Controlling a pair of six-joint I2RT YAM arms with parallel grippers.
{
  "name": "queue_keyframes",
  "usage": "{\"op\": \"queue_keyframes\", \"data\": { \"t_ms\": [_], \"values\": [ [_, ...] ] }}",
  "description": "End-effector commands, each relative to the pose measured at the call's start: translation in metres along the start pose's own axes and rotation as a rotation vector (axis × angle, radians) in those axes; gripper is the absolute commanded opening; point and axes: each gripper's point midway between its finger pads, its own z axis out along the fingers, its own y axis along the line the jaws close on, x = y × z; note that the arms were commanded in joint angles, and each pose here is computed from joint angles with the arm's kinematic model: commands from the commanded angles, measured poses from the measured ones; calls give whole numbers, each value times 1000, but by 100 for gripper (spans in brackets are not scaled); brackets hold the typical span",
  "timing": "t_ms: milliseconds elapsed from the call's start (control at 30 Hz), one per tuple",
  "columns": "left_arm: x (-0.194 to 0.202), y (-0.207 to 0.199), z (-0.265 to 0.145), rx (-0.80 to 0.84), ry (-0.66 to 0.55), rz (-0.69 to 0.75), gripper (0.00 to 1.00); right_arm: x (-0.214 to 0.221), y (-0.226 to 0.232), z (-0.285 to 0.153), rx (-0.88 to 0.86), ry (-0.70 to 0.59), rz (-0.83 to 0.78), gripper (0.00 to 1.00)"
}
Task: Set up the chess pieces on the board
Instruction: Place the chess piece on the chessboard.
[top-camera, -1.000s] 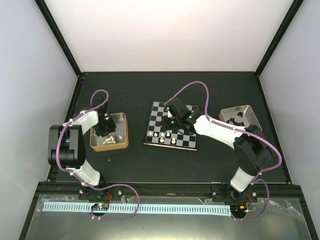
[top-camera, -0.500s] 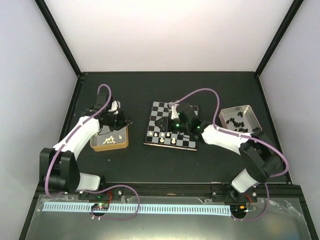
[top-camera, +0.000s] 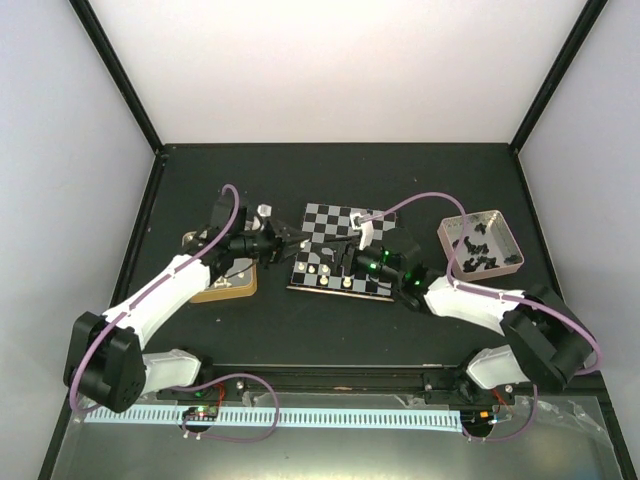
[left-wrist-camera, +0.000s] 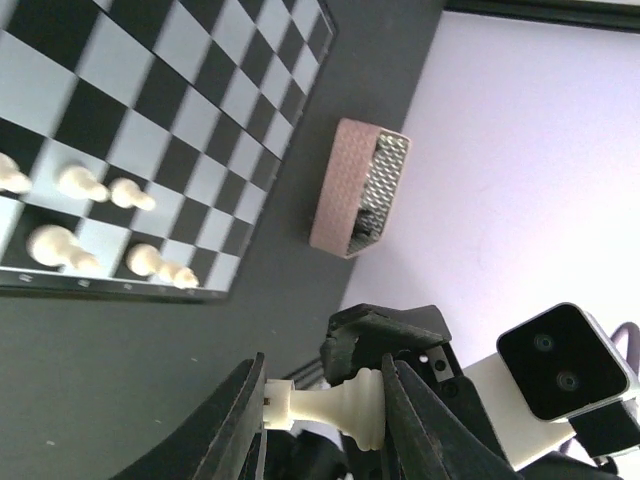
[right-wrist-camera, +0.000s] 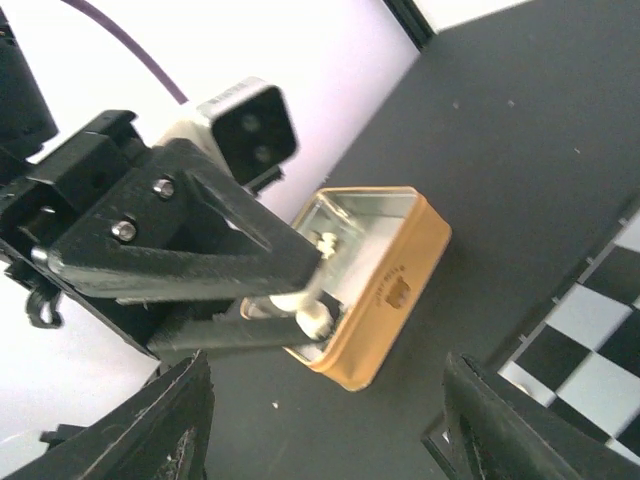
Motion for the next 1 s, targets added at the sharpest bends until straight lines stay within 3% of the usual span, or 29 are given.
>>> {"op": "queue_keyframes", "data": {
  "t_ms": [0, 433, 800, 967],
  "values": [
    [16, -36, 2, 116, 61, -74, 24, -22, 26, -4, -87, -89, -101, 64],
    [32, -44, 8, 132, 113, -113, 24, -30, 26, 10, -73, -73, -156, 49],
    [37, -45, 7, 152, 134, -121, 25, -32, 31, 26, -128, -52, -87, 21],
    [37, -52, 5, 175, 138, -117, 25, -27, 29, 31, -137, -36, -74, 22]
  ]
}}
